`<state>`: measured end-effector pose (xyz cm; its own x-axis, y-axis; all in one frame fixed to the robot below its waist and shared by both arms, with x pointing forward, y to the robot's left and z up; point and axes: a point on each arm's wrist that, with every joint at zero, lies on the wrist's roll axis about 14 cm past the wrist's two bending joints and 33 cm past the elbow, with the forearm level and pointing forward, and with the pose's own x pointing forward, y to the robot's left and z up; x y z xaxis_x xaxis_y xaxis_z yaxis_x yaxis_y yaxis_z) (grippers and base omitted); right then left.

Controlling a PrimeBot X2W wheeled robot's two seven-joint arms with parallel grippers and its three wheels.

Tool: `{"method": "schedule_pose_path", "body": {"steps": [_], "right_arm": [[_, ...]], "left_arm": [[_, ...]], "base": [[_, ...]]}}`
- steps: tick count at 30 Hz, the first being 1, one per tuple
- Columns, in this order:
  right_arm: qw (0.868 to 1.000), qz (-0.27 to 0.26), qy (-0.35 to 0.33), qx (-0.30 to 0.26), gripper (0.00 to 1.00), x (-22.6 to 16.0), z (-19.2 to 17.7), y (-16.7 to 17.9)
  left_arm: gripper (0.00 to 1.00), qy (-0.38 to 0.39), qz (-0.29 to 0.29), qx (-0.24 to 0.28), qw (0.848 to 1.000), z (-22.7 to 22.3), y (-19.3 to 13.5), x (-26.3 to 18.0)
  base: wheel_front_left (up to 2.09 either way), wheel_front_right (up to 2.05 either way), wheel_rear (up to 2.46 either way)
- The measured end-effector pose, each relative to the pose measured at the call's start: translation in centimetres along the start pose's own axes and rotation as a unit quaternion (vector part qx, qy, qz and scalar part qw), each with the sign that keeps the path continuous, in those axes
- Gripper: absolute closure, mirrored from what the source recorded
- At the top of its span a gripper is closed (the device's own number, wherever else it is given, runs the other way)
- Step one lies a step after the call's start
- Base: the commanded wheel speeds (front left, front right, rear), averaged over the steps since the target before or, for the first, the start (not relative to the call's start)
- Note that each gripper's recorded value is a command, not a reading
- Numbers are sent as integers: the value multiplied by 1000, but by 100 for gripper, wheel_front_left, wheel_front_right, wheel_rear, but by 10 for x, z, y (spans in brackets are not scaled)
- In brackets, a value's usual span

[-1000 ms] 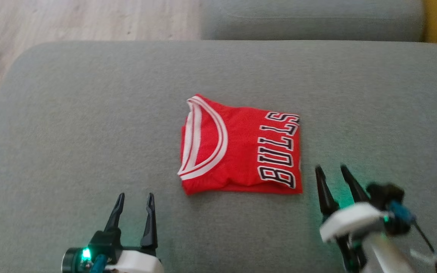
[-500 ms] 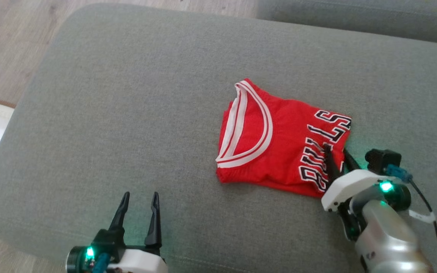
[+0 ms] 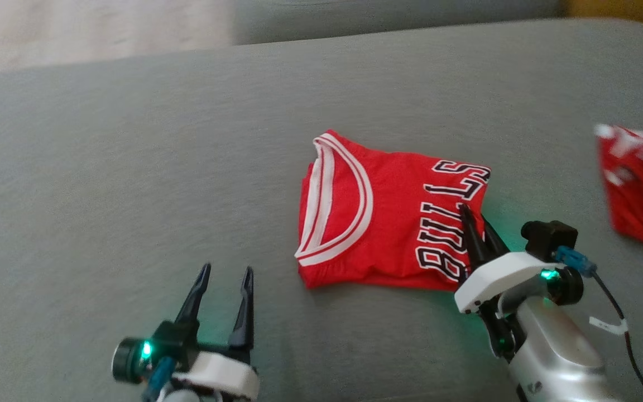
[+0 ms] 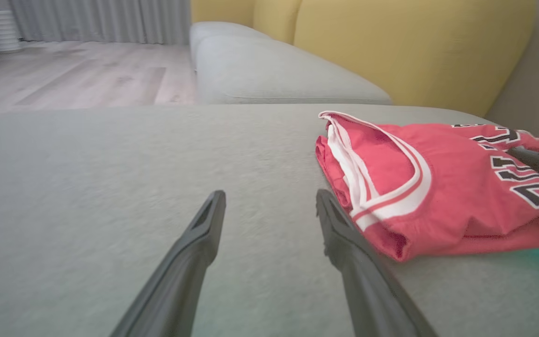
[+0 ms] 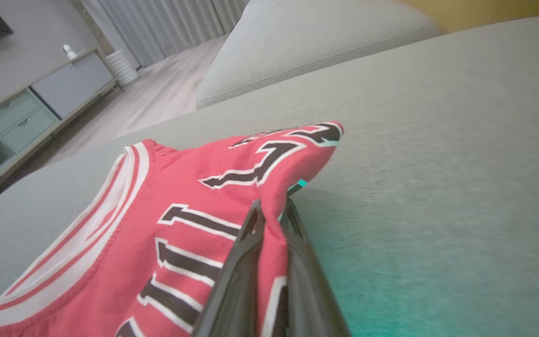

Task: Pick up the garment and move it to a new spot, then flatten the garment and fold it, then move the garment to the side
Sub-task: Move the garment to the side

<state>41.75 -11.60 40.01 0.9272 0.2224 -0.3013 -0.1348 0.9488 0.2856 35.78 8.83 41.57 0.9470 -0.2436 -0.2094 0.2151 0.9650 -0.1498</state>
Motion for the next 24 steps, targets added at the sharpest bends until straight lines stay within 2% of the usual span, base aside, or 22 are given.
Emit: {"method": "schedule_pose_path", "body": {"steps": [4, 9, 16, 19, 21, 23, 24], "right_arm": [[998, -55, -27, 15, 100, -31, 10, -38], [991, -126, -47, 28, 100, -75, 10, -82], [979, -192, -65, 31, 100, -118, 14, -117], [978, -199, -64, -3, 100, -118, 24, -128], [979, -187, -66, -45, 100, -107, 44, -133], [977, -180, -76, -91, 100, -96, 76, -142], [970, -185, -88, -130, 100, -89, 111, -157]], "left_arm": [[0, -15, -84, 11, 996, 14, -49, 31], [0, -8, -177, 19, 984, 11, -109, 48], [0, 15, -253, 24, 967, -5, -161, 52], [0, 22, -261, 24, 965, -10, -164, 53], [0, 28, -253, 25, 967, -14, -158, 53], [0, 29, -245, 28, 969, -16, -152, 53], [0, 33, -236, 30, 971, -19, -145, 53]], "base": [[0, 0, 0], [0, 0, 0], [0, 0, 0], [0, 0, 0], [0, 0, 0], [0, 0, 0], [0, 0, 0]]}}
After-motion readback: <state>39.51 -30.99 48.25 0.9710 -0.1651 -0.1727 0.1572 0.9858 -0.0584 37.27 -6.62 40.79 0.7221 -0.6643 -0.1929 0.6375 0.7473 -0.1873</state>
